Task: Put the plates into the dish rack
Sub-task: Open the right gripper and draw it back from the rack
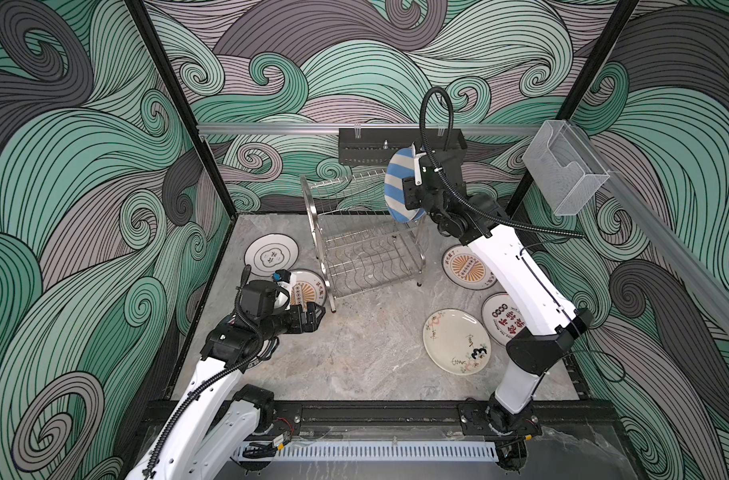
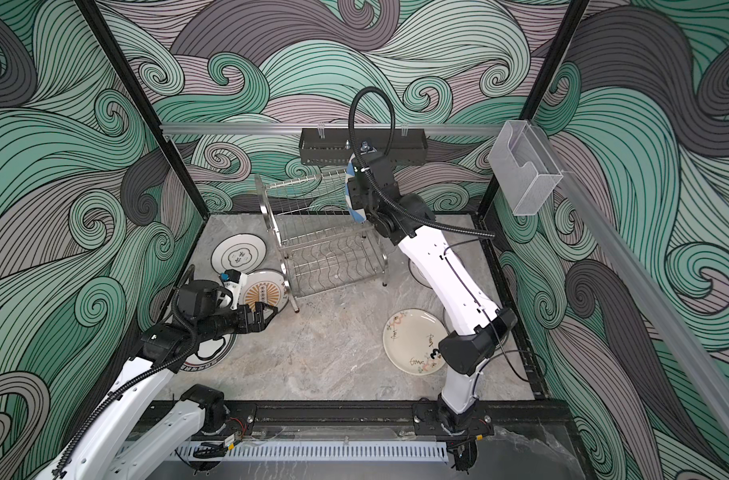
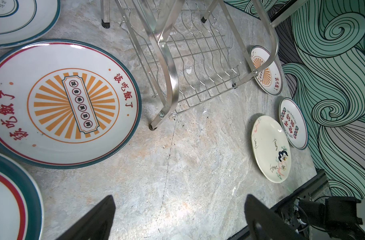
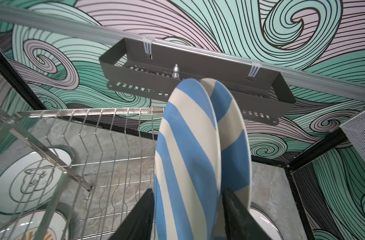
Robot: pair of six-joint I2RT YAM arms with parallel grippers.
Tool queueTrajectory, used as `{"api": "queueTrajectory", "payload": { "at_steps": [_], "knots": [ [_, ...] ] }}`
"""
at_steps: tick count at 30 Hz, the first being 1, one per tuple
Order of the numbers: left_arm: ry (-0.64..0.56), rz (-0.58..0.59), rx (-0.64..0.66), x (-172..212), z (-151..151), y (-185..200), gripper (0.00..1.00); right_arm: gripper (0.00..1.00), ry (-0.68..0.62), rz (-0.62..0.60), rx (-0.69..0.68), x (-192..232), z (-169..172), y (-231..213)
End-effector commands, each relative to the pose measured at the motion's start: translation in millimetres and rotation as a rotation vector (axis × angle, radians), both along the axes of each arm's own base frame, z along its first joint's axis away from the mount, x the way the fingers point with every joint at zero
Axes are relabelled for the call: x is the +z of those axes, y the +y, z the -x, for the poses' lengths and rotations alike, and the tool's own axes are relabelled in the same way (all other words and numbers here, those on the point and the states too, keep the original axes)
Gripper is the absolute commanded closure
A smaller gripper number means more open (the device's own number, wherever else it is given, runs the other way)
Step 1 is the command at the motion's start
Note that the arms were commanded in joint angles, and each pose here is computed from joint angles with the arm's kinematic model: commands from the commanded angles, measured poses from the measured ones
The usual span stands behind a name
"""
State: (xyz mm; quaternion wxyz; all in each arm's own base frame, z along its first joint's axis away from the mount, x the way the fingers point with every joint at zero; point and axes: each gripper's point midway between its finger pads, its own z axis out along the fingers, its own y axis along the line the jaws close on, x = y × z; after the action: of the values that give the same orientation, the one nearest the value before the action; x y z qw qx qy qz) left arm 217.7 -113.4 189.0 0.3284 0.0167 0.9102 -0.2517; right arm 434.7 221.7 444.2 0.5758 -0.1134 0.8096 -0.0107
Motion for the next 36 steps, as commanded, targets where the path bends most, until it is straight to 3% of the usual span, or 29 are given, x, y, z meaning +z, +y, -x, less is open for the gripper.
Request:
{"api": "queueTrajectory", "payload": {
  "at_steps": [1,10,15,24,30,36],
  "knots": [
    [-0.017,0.001,-0.008,3.1,1.4,0.7,0.02,0.40,-0.007,0.015,0.048,12.1,11.1,2.1],
    [-0.015,-0.002,-0.004,2.6,1.2,1.4,0.01,0.25,-0.033,-0.024,0.132,37.4,57.1,-16.1],
    [-0.017,-0.002,-0.002,2.9,1.1,1.7,0.01,0.20,-0.014,-0.016,0.161,24.5,95.5,-39.8],
    [-0.006,-0.006,0.000,0.1,0.6,1.9,0.01,0.08,0.069,-0.139,0.189,-57.4,174.5,-84.0],
    [-0.012,-0.010,0.008,0.9,0.9,3.6,0.01,0.04,0.257,-0.219,0.194,-156.8,209.9,-91.3],
    [-0.032,-0.004,0.007,2.3,1.4,3.2,0.01,0.01,0.386,-0.281,0.106,-241.1,236.0,-110.4]
  ]
}}
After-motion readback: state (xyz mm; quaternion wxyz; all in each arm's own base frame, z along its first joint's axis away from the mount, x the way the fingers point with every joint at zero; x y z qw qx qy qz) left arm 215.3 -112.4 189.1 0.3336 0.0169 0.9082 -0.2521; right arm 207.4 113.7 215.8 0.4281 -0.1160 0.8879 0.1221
